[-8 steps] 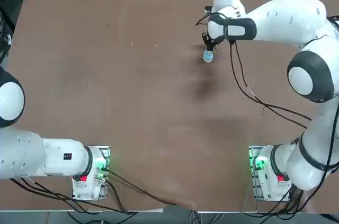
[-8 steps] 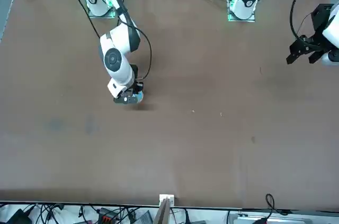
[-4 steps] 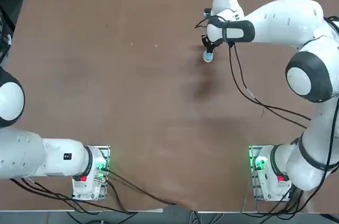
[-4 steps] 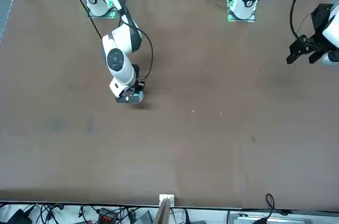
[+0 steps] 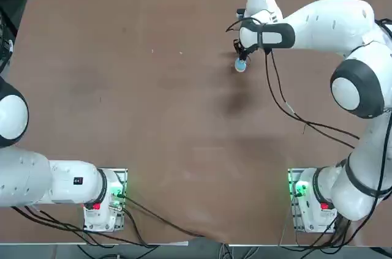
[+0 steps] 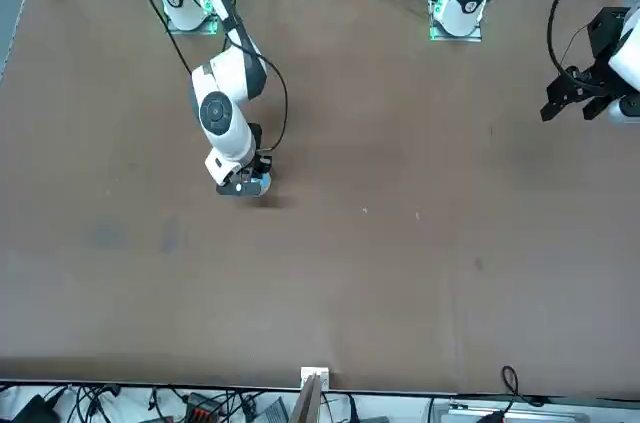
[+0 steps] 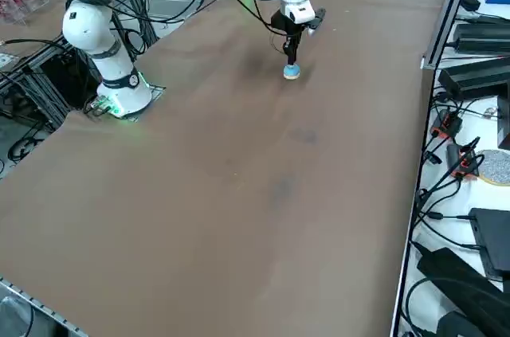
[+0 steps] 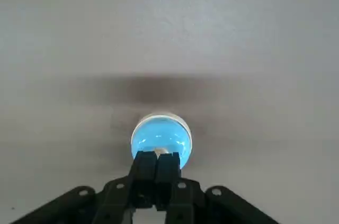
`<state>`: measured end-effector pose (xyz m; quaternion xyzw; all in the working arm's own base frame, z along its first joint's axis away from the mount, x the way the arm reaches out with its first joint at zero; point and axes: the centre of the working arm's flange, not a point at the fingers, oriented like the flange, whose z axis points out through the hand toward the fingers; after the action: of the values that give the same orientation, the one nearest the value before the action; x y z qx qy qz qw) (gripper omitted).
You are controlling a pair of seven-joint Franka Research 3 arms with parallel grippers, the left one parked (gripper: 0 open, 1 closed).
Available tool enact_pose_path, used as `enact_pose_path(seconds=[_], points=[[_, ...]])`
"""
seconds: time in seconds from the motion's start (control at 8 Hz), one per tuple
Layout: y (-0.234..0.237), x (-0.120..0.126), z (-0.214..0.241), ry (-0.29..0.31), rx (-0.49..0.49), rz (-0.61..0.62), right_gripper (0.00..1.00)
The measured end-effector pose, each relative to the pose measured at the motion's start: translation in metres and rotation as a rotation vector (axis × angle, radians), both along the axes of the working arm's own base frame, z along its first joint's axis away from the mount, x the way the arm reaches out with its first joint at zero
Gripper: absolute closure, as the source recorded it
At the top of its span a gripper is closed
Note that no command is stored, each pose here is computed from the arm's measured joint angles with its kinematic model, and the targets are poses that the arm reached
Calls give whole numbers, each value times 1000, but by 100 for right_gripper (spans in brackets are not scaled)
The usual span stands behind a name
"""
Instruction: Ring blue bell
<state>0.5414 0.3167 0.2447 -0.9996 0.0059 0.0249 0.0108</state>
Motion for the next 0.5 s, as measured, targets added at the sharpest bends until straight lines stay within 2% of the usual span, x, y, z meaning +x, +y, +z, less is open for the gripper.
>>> enact_pose_path(seconds=[0.5], points=[[-1,-1,-2,2,-2,-1,99]])
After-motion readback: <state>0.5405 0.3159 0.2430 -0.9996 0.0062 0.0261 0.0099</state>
